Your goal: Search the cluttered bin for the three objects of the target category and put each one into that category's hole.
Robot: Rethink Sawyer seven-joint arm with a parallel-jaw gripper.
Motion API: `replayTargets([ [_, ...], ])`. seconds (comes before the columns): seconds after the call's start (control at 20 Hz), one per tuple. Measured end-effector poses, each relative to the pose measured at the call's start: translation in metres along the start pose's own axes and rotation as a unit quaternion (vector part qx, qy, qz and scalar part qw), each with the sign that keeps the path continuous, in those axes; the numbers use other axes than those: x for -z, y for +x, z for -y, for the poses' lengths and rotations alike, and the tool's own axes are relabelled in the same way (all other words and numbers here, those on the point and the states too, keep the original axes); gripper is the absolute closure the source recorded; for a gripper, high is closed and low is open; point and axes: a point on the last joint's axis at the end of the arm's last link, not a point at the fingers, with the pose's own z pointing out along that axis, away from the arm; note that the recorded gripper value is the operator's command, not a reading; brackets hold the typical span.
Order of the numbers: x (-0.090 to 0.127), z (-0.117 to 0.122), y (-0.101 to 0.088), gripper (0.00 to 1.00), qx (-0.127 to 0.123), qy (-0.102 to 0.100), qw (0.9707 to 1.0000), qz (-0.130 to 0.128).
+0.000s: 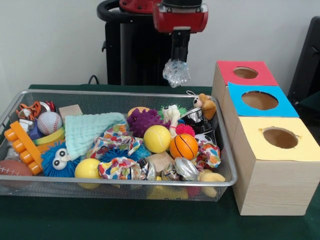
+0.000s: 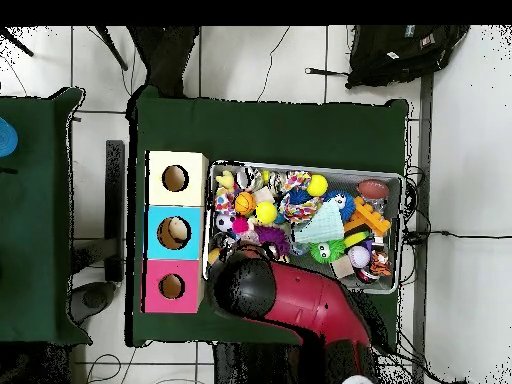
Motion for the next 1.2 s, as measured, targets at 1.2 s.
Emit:
replayTargets([
  [1.2,0.020,-0.065,-0.002,1.00,-0.098,-0.007,0.9952,-0.003],
])
